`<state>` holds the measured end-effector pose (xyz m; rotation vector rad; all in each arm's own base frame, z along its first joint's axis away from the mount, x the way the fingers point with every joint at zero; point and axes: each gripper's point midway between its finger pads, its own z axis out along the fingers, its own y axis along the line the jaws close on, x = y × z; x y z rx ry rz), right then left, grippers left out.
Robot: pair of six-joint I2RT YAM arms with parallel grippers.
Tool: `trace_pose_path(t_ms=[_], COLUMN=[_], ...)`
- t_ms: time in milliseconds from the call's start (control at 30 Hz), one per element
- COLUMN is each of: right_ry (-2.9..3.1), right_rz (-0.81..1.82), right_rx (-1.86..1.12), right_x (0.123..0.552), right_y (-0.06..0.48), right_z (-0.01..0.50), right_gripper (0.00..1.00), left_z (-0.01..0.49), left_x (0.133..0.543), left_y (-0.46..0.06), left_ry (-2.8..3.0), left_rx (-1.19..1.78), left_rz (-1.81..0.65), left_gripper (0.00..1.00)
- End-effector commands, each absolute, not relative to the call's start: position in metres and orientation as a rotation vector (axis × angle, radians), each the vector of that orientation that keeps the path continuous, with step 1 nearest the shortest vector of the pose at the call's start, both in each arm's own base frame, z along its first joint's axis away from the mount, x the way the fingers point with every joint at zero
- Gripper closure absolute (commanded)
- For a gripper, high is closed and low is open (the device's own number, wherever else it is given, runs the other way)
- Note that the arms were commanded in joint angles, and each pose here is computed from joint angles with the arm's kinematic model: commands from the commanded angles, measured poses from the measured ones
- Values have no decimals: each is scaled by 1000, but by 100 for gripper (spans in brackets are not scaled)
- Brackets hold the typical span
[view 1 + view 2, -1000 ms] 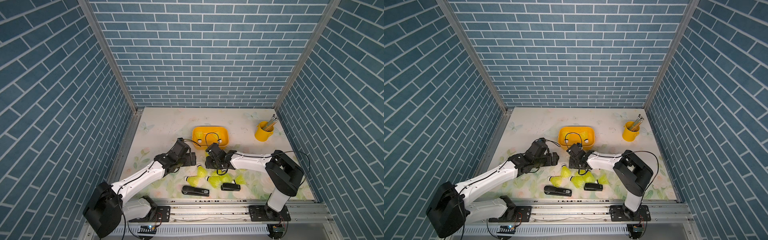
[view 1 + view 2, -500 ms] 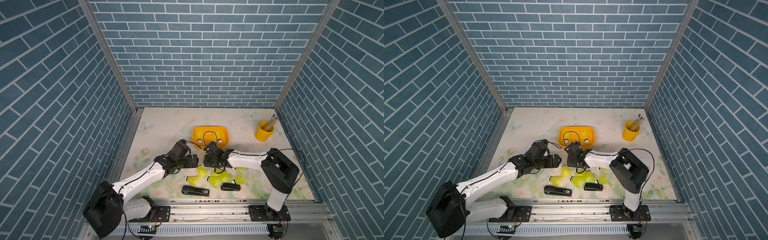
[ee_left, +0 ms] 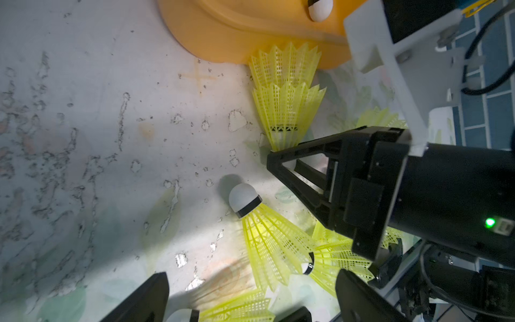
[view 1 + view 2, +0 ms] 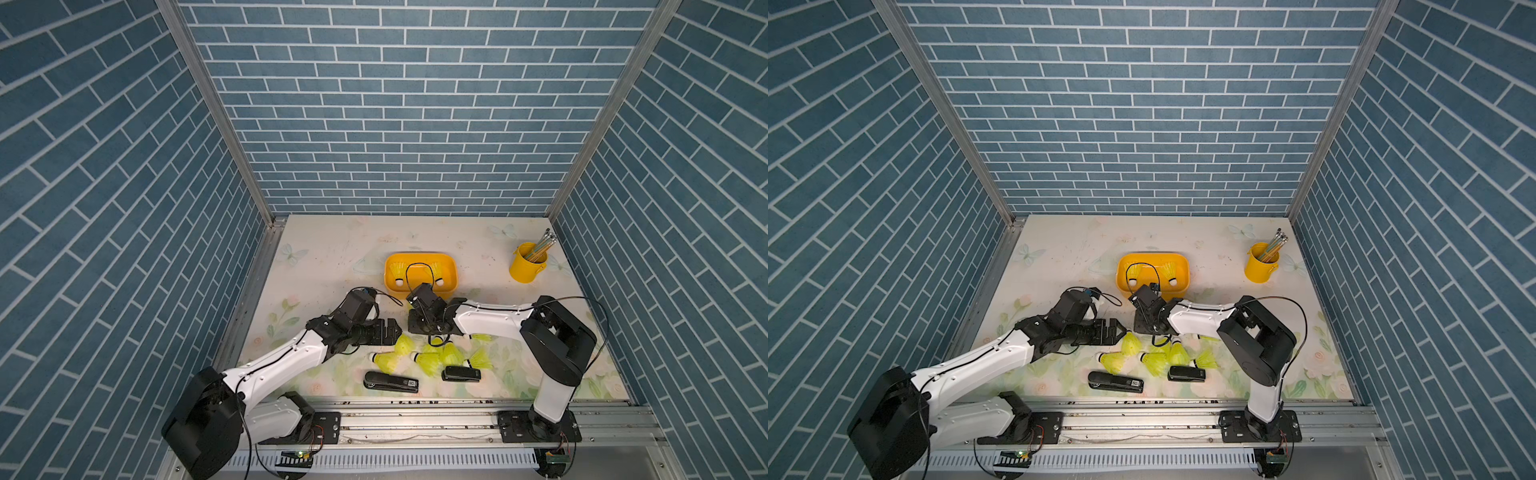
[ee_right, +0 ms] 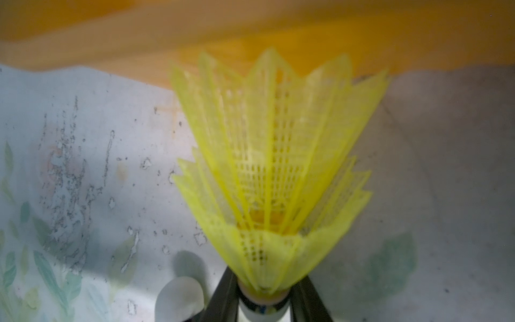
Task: Put the shuttlecocks into the storage box
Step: Pick up the shuttlecock at the center of the board.
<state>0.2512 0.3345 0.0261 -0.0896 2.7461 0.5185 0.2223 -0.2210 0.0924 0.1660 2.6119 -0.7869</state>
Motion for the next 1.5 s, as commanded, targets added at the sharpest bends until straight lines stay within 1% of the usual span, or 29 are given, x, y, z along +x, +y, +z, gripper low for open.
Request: trace_pose_path(t_ms=[0, 200, 367, 500, 633, 833, 967, 1167, 1467], right_ry=[2758, 2772, 2817, 2869, 2926, 2975, 2998, 3051, 3085], right_rz=[519, 577, 687, 723, 840, 947, 986, 1044, 1034], right_rx=[-107, -166, -182, -227, -190, -177, -181, -168, -172], right_x=[249, 241, 232, 223, 214, 202, 193, 175, 154], right_y=[333, 336, 338, 338, 331, 323, 316, 309, 291], right_z=[32, 50, 61, 69, 72, 86, 95, 93, 100], right_gripper=[76, 77, 77, 77, 77, 77, 77, 78, 78], left_z=[95, 110, 112, 111, 114, 116, 117, 120, 119], left_x=[219, 222, 225, 228, 230, 233, 234, 238, 239], left_y=[-225, -227, -227, -227, -229, -229, -230, -232, -233], left_ry=[2598, 2536, 2531, 2535, 2530, 2528, 2527, 2517, 2521], left_rx=[204, 162, 160, 157, 161, 161, 161, 156, 160], left_rz=[-858, -998, -999, -989, -992, -989, -988, -995, -999], left_gripper=[1, 0, 0, 0, 0, 0, 0, 1, 1])
